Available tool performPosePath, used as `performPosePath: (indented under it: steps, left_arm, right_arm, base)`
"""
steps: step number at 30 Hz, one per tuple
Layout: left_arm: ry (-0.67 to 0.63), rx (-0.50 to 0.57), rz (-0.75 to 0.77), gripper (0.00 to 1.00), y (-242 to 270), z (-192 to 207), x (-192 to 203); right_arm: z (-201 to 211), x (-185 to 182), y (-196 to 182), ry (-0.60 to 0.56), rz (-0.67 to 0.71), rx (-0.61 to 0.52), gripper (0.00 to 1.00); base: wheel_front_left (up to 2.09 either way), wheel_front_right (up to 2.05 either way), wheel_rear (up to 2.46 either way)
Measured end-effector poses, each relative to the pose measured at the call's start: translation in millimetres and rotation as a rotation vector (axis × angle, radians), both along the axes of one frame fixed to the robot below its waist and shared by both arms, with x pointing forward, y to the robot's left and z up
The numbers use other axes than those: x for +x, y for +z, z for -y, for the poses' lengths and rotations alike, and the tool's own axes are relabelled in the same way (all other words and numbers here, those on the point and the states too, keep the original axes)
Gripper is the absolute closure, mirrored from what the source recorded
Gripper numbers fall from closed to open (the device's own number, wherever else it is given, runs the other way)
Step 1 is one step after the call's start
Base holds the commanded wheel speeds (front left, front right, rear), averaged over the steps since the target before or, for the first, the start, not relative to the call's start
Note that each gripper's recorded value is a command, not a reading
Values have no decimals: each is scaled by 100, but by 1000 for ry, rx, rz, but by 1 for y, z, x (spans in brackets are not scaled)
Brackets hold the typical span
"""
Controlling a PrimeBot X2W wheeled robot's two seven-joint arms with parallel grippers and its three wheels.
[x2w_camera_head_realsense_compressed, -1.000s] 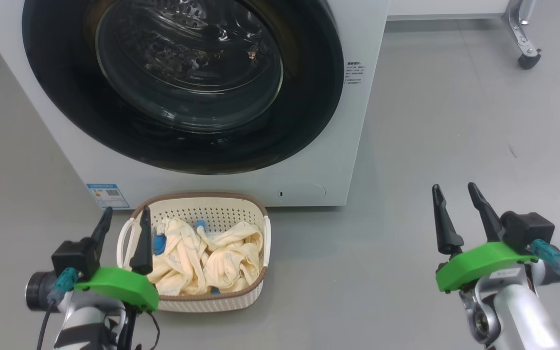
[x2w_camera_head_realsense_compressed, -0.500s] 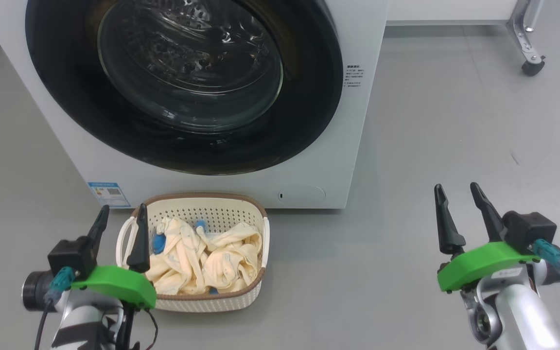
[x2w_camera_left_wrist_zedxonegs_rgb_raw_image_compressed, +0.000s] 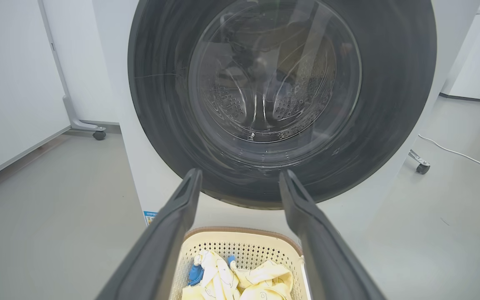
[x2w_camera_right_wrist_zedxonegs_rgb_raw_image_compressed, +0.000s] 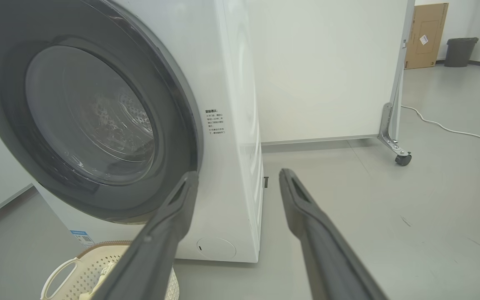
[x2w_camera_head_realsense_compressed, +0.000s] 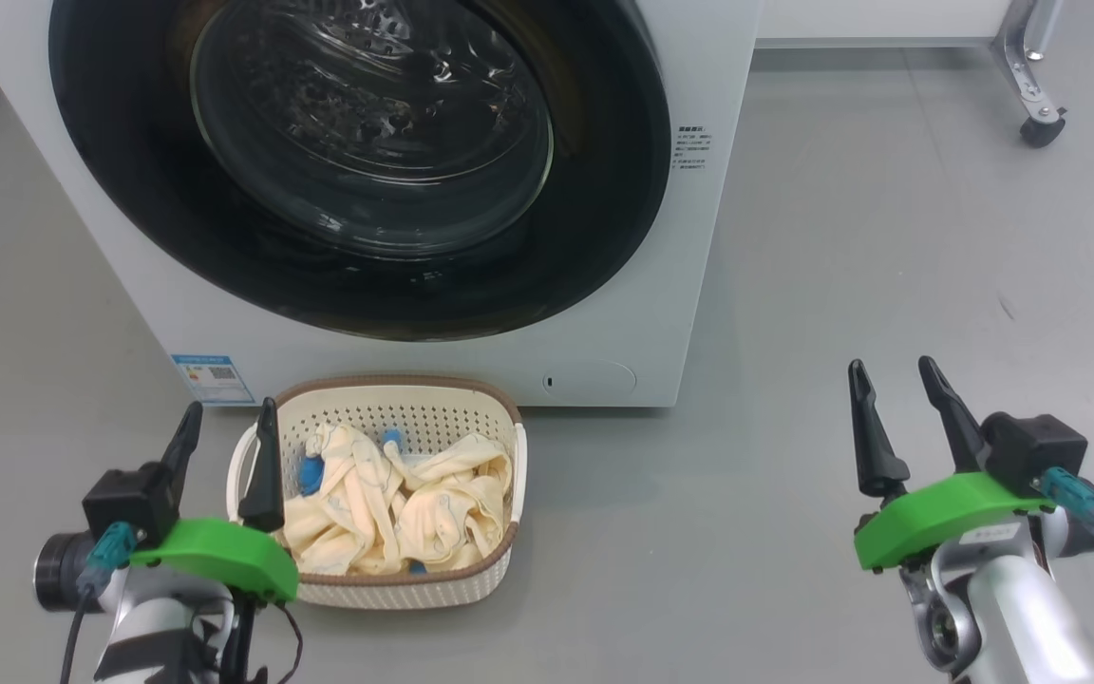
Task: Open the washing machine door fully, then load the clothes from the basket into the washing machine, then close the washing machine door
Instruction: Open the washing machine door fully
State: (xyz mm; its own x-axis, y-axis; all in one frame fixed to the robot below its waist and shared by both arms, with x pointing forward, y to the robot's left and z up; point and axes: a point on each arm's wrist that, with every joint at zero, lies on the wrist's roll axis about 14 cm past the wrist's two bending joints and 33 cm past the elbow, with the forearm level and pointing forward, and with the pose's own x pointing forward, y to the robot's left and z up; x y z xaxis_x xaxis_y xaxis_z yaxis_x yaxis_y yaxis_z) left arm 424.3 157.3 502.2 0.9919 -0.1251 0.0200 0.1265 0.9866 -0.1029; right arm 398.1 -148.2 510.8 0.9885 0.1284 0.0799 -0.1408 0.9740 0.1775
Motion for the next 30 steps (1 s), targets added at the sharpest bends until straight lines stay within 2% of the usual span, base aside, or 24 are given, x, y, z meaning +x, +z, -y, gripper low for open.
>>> performPosePath:
  steps: [16,17,18,19,20,21,25,30]
  left_arm:
    - [1,-23,-12,0,-4,1,0]
    - [0,-23,-13,0,-4,1,-1]
    - [-2,-22,-14,0,-4,1,-1]
    - [-2,-23,-15,0,-5,2,-1]
    - [-2,-28,-16,0,-5,2,-1]
    - [-1,-32,-16,0,-5,2,-1]
    - [3,-39,-20,0,-6,0,-2]
    - [10,-53,-27,0,-9,-1,-2]
  right_arm:
    - [-2,1,-2,5,-4,0,0]
    - [-2,1,-2,6,-5,0,5]
    - [-3,1,-2,8,-6,-1,41]
    - [-3,2,-2,8,-7,-1,60]
    - [-3,2,-3,9,-7,-1,72]
    - [-4,2,-2,10,-7,-1,99]
    - [-5,8,1,11,0,33,100]
    - [-2,17,-1,-8,-19,149,100]
  base:
    - [0,0,0]
    - [0,0,0]
    - [0,0,0]
    - [0,0,0]
    - [0,0,0]
    - [0,0,0]
    - [0,0,0]
    - [0,0,0]
